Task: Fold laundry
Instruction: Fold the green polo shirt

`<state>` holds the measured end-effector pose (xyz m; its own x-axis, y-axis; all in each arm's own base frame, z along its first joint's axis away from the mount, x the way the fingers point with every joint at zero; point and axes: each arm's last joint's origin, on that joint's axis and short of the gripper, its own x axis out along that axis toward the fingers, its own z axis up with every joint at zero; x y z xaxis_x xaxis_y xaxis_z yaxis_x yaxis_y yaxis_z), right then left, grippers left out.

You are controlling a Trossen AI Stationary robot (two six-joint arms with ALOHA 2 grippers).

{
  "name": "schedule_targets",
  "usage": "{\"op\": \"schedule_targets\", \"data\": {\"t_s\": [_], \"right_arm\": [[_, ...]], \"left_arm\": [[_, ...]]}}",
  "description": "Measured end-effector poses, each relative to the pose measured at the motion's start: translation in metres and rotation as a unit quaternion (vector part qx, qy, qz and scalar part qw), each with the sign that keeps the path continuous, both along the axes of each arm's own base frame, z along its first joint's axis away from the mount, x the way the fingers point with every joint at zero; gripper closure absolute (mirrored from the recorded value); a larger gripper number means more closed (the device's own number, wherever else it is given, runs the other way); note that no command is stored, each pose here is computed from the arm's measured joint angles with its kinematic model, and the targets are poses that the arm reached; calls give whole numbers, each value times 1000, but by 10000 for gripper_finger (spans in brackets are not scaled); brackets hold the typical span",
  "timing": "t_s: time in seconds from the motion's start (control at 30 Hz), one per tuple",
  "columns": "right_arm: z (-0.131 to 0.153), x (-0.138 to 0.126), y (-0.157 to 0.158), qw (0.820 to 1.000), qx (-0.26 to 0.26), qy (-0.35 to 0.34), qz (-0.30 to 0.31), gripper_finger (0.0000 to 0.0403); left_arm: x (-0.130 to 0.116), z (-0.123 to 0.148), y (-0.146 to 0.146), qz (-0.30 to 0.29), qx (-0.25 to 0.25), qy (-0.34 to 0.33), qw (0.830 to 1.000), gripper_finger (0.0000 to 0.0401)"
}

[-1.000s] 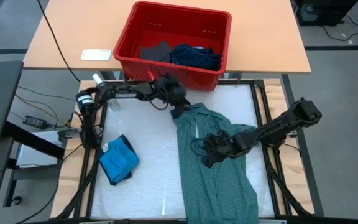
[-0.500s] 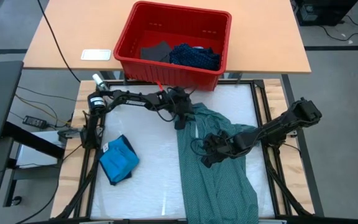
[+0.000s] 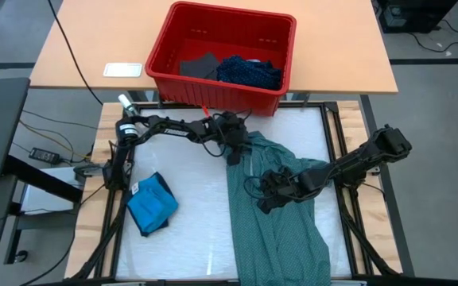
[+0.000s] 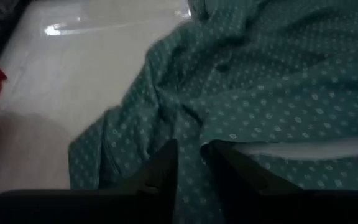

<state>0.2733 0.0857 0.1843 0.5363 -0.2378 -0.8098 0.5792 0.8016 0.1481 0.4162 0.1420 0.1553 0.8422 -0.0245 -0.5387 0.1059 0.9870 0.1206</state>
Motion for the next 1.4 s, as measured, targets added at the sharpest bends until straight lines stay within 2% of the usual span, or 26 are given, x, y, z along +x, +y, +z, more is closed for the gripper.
{"op": "schedule_targets", "data": {"t_s": [0.17,0.23,0.37,0.5,0.67,0.83,1.0,1.17,1.4], "right_arm": [[0,0,0,1000,0,0,-1,398],[0,0,0,1000,3,-1,-4,398],[1,2,1,1000,11,-13,-10,398],[4,7,4,998,42,-34,13,398],[4,9,1,998,44,-39,17,397],[-3,21,-9,997,60,-56,10,393],[-23,35,-12,993,107,-54,2,388],[-33,35,-12,987,147,-39,-59,348],[-7,29,2,976,193,-87,-49,255]], "left_arm": [[0,-3,-2,-16,-13,4,1000,382],[0,-3,-2,-15,-14,4,1000,394],[-7,11,-3,-6,-11,17,1000,398],[-22,31,-3,0,0,54,999,399],[-37,47,-4,3,-4,89,996,400],[-44,34,-6,4,-17,152,988,400],[-47,26,-5,17,-3,172,985,401],[-52,30,-2,36,-16,180,983,401],[-63,52,-7,34,-29,172,984,387]]}}
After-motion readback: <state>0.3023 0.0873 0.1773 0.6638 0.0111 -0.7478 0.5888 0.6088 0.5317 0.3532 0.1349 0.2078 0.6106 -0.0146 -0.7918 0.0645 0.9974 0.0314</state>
